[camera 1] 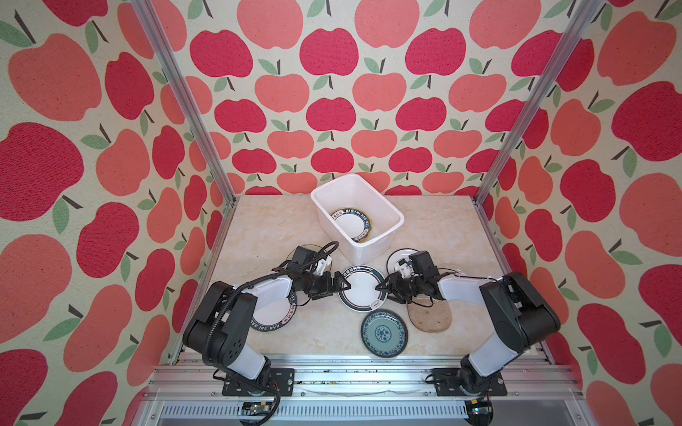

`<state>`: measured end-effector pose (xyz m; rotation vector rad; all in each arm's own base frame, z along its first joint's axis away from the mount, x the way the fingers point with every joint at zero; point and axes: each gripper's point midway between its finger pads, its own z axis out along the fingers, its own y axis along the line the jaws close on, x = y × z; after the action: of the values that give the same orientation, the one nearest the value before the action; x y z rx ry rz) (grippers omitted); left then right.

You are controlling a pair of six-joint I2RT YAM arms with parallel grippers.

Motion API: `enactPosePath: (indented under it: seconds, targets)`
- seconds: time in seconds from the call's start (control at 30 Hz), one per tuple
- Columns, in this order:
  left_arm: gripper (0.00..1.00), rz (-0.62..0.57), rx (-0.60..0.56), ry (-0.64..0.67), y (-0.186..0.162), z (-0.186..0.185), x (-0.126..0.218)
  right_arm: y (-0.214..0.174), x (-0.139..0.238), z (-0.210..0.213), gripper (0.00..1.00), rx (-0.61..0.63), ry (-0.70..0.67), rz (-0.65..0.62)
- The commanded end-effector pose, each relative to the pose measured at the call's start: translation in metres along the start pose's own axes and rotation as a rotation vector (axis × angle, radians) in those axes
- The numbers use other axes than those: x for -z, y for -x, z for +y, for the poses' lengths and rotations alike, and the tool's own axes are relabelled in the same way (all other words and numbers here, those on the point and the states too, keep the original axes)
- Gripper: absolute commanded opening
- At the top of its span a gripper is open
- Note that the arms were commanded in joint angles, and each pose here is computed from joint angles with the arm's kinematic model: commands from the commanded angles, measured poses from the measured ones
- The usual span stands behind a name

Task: Place the plates into the plastic bin on the countertop
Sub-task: 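Push the red-rimmed plate's edge with the left gripper while the right gripper pinches it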

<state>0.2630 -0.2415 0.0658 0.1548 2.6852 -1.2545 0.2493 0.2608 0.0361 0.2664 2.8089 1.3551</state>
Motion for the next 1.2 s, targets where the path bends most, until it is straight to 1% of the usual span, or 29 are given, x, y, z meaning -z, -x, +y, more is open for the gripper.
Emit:
enactPosePath:
  seconds: [0.0, 0.3, 0.6, 0.7, 0.87, 1.17]
  targets:
    - [0.97, 0.013, -0.013, -0.057, -0.001, -0.005, -0.005, -0.001, -0.004, 0.006, 0.49, -0.005, 0.043, 0.009]
    - [0.88, 0.032, -0.004, -0.09, -0.001, -0.004, -0.011, -0.002, -0.006, 0.017, 0.46, 0.03, 0.084, 0.02]
    - [0.86, 0.038, -0.009, -0.086, -0.001, -0.004, -0.012, -0.007, -0.004, 0.044, 0.4, 0.12, 0.137, 0.008]
    - [0.86, 0.038, -0.01, -0.085, -0.002, -0.005, -0.011, -0.007, -0.003, 0.046, 0.36, 0.132, 0.126, 0.002]
    - [0.86, 0.039, -0.013, -0.08, -0.002, -0.005, -0.011, -0.007, -0.003, 0.041, 0.22, 0.116, 0.089, 0.0]
    - [0.86, 0.029, -0.029, -0.075, -0.007, -0.008, -0.006, -0.009, 0.0, 0.031, 0.09, 0.06, 0.044, -0.017]
